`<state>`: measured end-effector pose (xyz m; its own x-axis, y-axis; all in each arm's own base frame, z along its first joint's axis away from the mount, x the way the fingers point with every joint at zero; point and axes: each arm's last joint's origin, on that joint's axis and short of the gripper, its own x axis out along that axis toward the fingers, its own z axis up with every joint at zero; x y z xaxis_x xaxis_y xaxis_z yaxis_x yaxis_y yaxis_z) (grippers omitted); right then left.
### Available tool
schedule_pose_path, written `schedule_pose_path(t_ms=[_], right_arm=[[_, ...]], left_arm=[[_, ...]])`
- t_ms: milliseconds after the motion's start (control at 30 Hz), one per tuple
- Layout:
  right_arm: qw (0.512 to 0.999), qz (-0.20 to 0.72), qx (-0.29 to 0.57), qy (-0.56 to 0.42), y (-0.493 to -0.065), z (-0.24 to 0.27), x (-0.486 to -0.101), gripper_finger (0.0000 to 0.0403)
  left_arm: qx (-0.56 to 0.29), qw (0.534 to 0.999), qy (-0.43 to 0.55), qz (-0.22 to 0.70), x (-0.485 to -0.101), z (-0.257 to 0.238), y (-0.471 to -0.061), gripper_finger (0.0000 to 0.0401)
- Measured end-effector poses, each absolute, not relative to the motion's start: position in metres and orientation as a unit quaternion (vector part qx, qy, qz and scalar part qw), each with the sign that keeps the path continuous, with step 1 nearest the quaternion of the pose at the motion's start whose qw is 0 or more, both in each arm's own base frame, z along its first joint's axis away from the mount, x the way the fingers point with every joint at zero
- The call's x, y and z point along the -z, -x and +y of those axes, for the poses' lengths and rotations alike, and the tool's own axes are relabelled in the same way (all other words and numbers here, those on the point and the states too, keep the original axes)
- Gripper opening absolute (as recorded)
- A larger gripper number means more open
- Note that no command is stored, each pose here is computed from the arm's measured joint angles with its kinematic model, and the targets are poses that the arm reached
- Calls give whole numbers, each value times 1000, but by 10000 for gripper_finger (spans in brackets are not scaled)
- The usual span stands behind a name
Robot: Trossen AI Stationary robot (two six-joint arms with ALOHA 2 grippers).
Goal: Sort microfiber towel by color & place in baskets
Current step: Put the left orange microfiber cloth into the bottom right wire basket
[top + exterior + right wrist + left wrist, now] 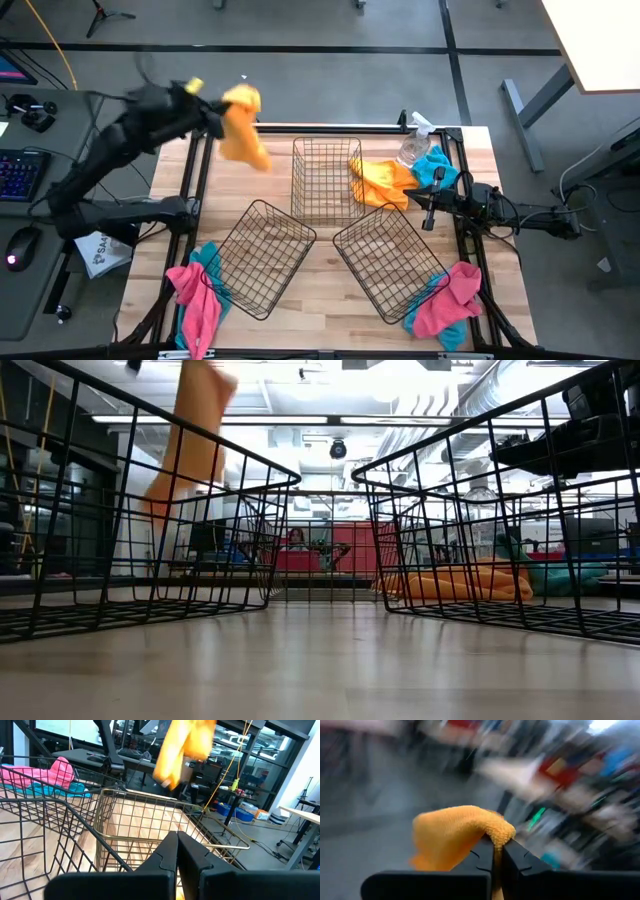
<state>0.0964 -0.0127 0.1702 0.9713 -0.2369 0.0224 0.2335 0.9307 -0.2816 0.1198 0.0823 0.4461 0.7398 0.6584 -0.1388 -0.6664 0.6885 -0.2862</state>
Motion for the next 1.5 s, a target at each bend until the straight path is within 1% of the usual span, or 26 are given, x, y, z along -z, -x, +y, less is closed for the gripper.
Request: schedule_pose_path(t_ms=[67, 167, 333, 400, 467, 567, 633, 733, 800, 900, 1067, 1133, 1200, 1400, 1500], right_arm=[[983, 6, 120, 143, -96, -13, -170, 1], [983, 6, 120, 143, -96, -13, -170, 1], [983, 6, 120, 143, -96, -13, -170, 1], [983, 6, 120, 143, -96, -13, -170, 1], [983, 6, 120, 143, -96, -13, -170, 1], [983, 6, 120, 143, -96, -13, -170, 1], [983, 6, 120, 143, -96, -13, -170, 1], [983, 6, 120, 143, -96, -13, -170, 1], [983, 6, 120, 143, -96, -13, -170, 1], [983, 6, 120, 143, -96, -13, -170, 1], [983, 6, 120, 143, -96, -13, -170, 1], [983, 6, 120, 143, -96, -13, -170, 1], [983, 6, 120, 143, -96, -13, -170, 1], [983, 5, 120, 143, -96, -13, -170, 1], [983, 6, 120, 142, -96, -13, -170, 1]], left_arm=[[-322, 936, 139, -36, -467, 75, -126, 0], [-260, 956, 122, -64, -479, 67, -152, 0], [-149, 981, 109, -56, -467, 51, -226, 0], [-73, 989, 106, -77, -462, 42, -259, 0], [18, 987, 111, -116, -457, 30, -289, 0], [132, 967, 118, -182, -444, 11, -328, 0], [181, 953, 127, -209, -434, 1, -348, 0], [232, 939, 149, -207, -425, -7, -369, 0], [257, 934, 161, -189, -418, -9, -379, 0], [265, 933, 183, -164, -403, -12, -396, 0], [243, 941, 201, -126, -367, -19, -423, 0], [225, 943, 215, -120, -353, -22, -433, 0], [224, 940, 229, -117, -342, -26, -441, 0], [274, 928, 220, -125, -341, -53, -448, 0], [269, 941, 180, -100, -333, -69, -448, 0]])
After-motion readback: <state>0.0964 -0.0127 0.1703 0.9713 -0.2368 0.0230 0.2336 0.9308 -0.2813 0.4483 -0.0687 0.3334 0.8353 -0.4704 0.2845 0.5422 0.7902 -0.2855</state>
